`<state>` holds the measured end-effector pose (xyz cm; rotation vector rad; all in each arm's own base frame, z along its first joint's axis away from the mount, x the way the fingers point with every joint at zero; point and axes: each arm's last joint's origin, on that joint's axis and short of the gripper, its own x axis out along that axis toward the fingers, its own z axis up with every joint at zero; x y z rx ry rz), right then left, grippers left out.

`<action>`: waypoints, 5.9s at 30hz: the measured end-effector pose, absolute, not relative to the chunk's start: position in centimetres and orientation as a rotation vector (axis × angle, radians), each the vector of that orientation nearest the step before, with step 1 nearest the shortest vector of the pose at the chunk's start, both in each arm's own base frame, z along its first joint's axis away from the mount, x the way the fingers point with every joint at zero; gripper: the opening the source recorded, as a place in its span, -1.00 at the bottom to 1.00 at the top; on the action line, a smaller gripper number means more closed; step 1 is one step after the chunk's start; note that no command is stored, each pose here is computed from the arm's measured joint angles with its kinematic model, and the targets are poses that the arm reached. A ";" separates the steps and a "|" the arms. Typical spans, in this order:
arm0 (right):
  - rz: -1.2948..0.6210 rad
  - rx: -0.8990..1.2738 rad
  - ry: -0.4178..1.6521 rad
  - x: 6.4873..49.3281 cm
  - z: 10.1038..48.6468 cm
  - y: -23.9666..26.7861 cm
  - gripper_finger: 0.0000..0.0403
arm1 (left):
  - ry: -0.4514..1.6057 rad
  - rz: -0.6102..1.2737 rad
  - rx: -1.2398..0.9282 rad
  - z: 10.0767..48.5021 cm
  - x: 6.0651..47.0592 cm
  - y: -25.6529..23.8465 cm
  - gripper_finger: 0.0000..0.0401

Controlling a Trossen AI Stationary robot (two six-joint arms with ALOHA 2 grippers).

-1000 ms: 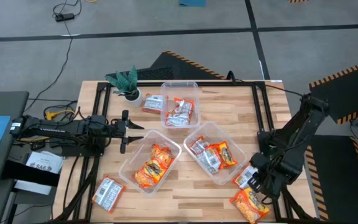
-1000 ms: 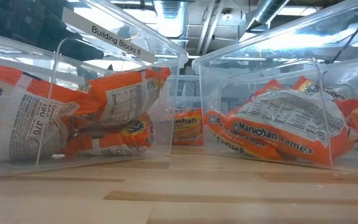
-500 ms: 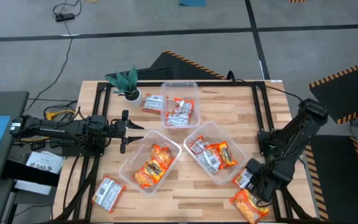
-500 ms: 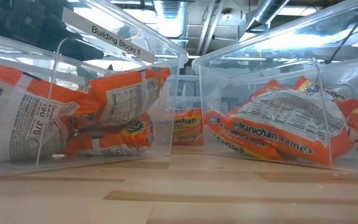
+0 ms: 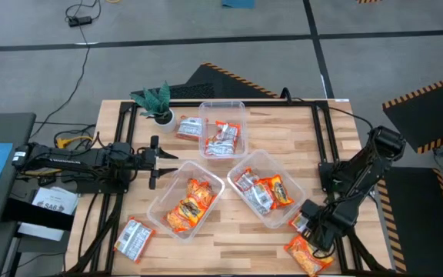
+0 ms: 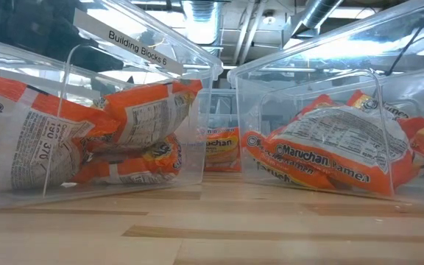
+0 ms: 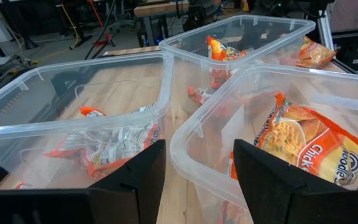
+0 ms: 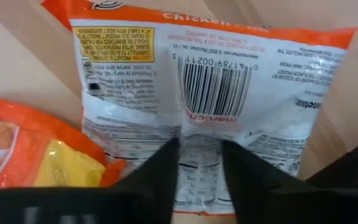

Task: Sort Maruchan noodles
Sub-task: Put the noodle pack into the top transparent bin, then adjust the plant on the table

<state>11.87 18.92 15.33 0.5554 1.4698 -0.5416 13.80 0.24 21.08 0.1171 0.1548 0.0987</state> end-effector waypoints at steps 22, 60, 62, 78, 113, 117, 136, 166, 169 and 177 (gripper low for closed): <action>-0.297 0.516 1.513 11.5 20.4 18.5 -0.98 | 0.148 0.106 0.117 21.1 13.8 0.3 -0.12; -0.068 0.124 0.642 19.9 37.3 10.2 -0.99 | 0.086 0.109 0.159 21.8 13.9 0.3 -0.12; -0.132 0.026 0.601 21.8 37.3 8.5 -0.99 | 0.080 0.108 0.175 21.8 13.9 0.3 -0.12; -0.544 -0.118 0.400 36.0 31.4 -7.4 -0.90 | -0.013 0.115 0.186 22.8 13.6 0.2 -0.12; -0.630 0.016 0.643 27.6 34.8 -4.8 0.27 | 0.221 0.492 -0.135 26.1 15.7 3.8 -0.12; -0.629 0.013 0.656 28.2 34.2 -4.9 0.27 | 0.408 0.530 -0.218 26.2 17.6 6.0 -0.12; -0.595 -0.089 0.841 30.7 30.5 -5.2 0.27 | 0.943 0.479 0.026 23.3 25.9 13.5 -0.12; -0.597 -0.082 0.834 30.6 30.7 -5.2 0.27 | 0.617 0.551 0.477 31.8 23.9 12.1 -0.59; -0.598 -0.080 0.826 30.6 30.7 -5.2 0.27 | 0.673 0.541 0.512 30.6 24.8 12.8 -0.93; -0.597 -0.079 0.825 30.6 30.7 -5.2 0.27 | 0.914 0.617 0.612 27.0 26.6 13.9 -1.00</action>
